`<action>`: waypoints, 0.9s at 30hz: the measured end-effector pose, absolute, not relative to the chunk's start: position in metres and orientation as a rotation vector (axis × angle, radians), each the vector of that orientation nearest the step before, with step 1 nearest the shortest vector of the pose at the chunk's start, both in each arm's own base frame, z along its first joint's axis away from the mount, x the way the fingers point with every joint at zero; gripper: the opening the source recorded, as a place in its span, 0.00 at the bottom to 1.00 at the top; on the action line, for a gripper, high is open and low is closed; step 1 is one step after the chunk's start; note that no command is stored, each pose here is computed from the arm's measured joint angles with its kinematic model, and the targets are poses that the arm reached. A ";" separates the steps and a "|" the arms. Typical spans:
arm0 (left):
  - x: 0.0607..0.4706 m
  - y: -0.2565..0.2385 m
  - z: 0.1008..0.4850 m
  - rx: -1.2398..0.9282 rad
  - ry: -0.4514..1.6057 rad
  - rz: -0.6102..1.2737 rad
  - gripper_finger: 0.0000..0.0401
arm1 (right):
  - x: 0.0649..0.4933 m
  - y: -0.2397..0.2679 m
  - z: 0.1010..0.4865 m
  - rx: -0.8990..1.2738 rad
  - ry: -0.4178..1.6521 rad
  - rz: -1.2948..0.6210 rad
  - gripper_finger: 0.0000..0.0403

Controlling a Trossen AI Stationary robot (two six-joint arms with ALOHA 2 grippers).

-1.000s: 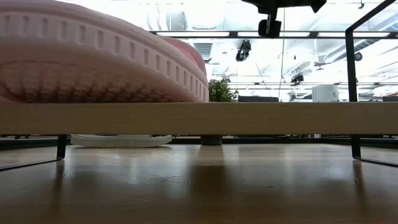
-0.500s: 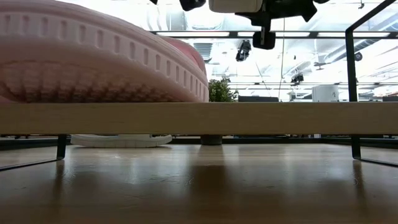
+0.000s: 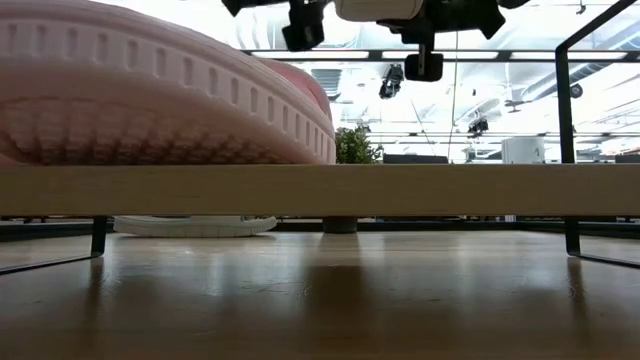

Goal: Pick and place slides into the shelf
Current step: Put the top gray slide on the shelf

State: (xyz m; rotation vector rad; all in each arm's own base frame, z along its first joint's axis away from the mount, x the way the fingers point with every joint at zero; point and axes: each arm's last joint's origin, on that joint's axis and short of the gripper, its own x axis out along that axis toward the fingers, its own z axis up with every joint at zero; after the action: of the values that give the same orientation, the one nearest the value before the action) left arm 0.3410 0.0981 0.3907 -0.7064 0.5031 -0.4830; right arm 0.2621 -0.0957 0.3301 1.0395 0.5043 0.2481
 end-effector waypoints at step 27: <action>0.340 0.091 0.381 -0.686 0.567 -0.478 0.60 | 0.289 -0.092 0.325 1.019 0.518 0.294 0.08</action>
State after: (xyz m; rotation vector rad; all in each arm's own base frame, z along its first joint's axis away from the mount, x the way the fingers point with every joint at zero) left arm 0.3401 0.0906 0.3812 -0.6864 0.5665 -0.4782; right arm 0.2889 -0.0915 0.3246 1.0192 0.5185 0.2937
